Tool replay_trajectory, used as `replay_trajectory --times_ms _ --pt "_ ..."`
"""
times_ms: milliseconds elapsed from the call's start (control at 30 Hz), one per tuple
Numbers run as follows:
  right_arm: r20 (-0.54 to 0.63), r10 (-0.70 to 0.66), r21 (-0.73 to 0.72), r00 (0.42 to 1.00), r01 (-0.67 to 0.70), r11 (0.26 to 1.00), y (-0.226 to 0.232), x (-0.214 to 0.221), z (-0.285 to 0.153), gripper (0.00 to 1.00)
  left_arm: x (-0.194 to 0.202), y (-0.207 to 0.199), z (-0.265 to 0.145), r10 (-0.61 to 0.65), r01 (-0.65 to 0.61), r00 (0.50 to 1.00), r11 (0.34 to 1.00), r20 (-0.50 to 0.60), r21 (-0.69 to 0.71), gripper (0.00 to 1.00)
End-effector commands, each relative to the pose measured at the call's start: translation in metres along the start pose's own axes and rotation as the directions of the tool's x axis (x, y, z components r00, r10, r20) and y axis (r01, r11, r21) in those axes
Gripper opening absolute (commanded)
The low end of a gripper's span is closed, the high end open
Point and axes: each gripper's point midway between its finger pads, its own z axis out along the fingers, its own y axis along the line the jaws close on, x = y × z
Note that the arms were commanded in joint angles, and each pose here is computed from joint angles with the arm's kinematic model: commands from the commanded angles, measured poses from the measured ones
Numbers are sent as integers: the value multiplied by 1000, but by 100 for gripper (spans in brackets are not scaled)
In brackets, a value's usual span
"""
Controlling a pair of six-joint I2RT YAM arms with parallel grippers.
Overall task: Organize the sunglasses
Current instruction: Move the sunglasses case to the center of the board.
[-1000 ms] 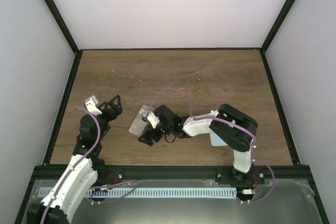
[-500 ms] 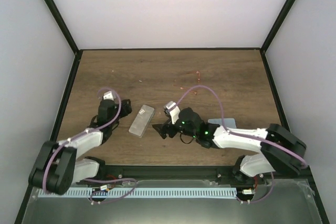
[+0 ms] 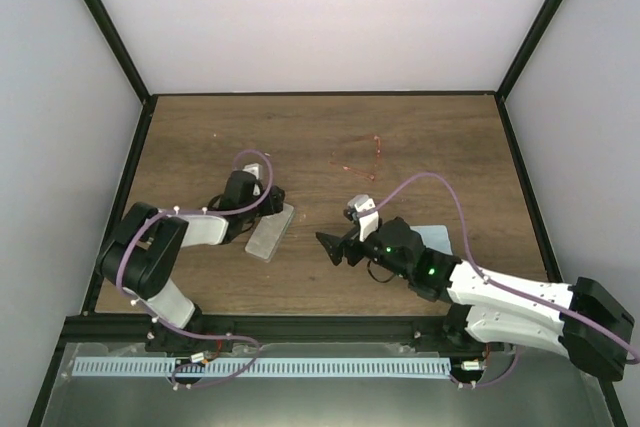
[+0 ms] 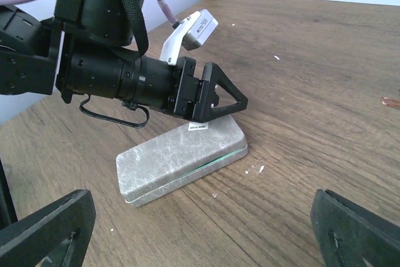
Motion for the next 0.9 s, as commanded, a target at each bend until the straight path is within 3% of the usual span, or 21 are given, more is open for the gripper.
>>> replay_trajectory --times_ms 0,267,600,733,867 --pt "-3 15 44 1000 -14 999 -9 1 -3 98 -1 -32 3 47 -45 999 993 -13 107 74" --pt "-21 15 47 1000 -14 999 -9 5 3 99 26 -84 12 93 -56 990 952 -110 299 75" --pt "-27 43 110 999 -40 993 -21 10 2 99 54 -123 -5 162 -75 972 903 -173 423 82" --pt "-23 49 119 999 -46 992 -23 12 2 99 44 -124 -18 150 -89 981 910 -121 406 89" --pt "-26 59 159 998 -54 986 -31 16 5 99 1 -105 -57 54 -78 995 950 87 302 93"
